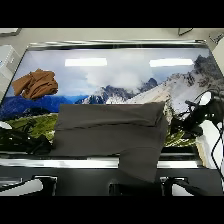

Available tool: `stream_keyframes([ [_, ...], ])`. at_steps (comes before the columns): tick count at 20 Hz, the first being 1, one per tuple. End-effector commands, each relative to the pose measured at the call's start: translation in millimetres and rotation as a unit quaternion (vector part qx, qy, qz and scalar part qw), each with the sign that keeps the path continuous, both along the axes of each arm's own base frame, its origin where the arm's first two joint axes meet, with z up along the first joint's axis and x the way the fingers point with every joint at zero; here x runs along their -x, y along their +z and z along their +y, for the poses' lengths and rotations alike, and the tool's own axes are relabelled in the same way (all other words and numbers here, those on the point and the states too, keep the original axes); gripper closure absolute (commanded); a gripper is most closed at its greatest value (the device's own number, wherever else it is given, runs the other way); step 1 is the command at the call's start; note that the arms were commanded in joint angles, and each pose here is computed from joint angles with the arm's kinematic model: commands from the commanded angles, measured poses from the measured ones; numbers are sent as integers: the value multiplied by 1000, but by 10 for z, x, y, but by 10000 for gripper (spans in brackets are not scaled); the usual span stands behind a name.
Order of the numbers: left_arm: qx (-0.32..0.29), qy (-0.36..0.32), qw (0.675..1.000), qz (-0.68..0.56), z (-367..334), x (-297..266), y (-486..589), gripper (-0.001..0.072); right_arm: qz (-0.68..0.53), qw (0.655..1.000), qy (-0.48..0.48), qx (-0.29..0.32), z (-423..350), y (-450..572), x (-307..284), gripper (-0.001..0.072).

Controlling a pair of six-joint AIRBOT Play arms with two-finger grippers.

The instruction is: Fold the clothes and pants, and hang the long-sleeved shirts on hangers.

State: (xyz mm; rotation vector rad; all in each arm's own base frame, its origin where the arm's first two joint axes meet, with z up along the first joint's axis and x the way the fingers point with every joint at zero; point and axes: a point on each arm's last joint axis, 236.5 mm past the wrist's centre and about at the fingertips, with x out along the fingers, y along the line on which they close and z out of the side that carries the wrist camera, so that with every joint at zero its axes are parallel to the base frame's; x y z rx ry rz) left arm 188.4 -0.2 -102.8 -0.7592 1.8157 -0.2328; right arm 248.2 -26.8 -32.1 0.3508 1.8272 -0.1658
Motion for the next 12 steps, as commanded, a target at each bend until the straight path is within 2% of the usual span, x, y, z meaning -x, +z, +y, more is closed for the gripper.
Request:
stream_keyframes([
  [1,9,4,1000,1,-77,79,-53,336,4,1000,2,-2,13,-99,76,162],
  [5,27,13,1000,6,-191,110,-56,342,7,1000,4,-3,17,-99,96,162],
  [6,27,13,1000,8,-198,112,-56,376,10,1000,4,-4,19,-96,107,163],
  [7,28,13,999,7,-206,108,-53,482,12,1000,5,-5,21,-93,117,163],
  [8,27,14,999,10,-213,110,-53,541,16,1000,5,-6,25,-87,133,163],
  [9,27,12,1000,10,-220,108,-53,633,20,1000,5,-7,29,-81,152,163],
  [10,28,11,1000,10,-227,108,-51,684,25,1000,6,-8,35,-73,178,163],
  [12,29,10,999,10,-231,112,-47,685,32,999,7,-16,78,-77,256,163],
])
